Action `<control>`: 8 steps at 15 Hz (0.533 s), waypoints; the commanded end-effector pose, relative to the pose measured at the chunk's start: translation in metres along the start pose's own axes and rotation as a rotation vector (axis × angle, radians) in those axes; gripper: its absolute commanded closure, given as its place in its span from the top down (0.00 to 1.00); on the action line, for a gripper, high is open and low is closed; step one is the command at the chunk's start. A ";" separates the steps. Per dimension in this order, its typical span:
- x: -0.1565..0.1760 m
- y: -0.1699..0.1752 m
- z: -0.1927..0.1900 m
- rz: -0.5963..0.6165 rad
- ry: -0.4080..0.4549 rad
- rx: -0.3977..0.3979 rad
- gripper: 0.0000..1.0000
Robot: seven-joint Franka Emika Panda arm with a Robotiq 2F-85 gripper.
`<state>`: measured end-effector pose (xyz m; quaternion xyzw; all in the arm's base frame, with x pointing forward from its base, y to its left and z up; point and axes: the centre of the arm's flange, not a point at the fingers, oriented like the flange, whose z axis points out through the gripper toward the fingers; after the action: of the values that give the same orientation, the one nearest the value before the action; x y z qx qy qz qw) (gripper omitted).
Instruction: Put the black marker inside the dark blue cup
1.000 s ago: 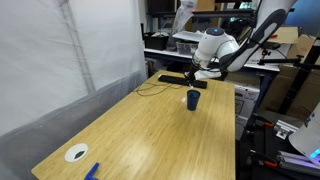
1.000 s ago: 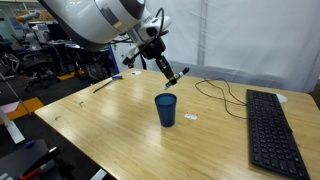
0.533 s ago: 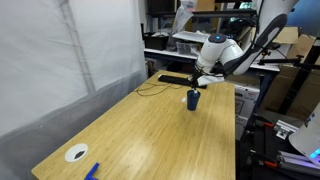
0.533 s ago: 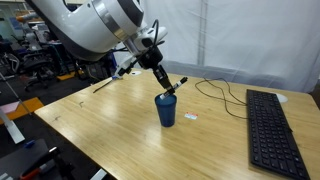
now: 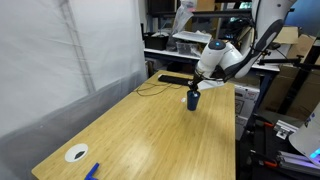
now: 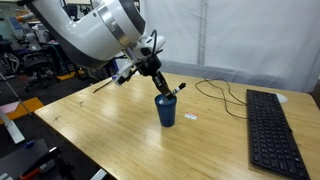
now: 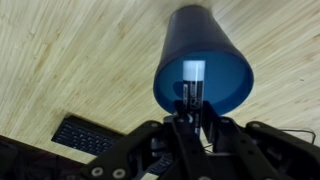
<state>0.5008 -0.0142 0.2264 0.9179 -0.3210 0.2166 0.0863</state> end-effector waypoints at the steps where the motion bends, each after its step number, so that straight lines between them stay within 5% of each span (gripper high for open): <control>1: 0.001 -0.003 0.006 0.008 0.020 0.031 0.51; 8: 0.012 -0.004 -0.011 0.031 -0.048 0.018 0.98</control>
<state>0.5061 -0.0134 0.2240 0.9152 -0.3301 0.2172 0.0795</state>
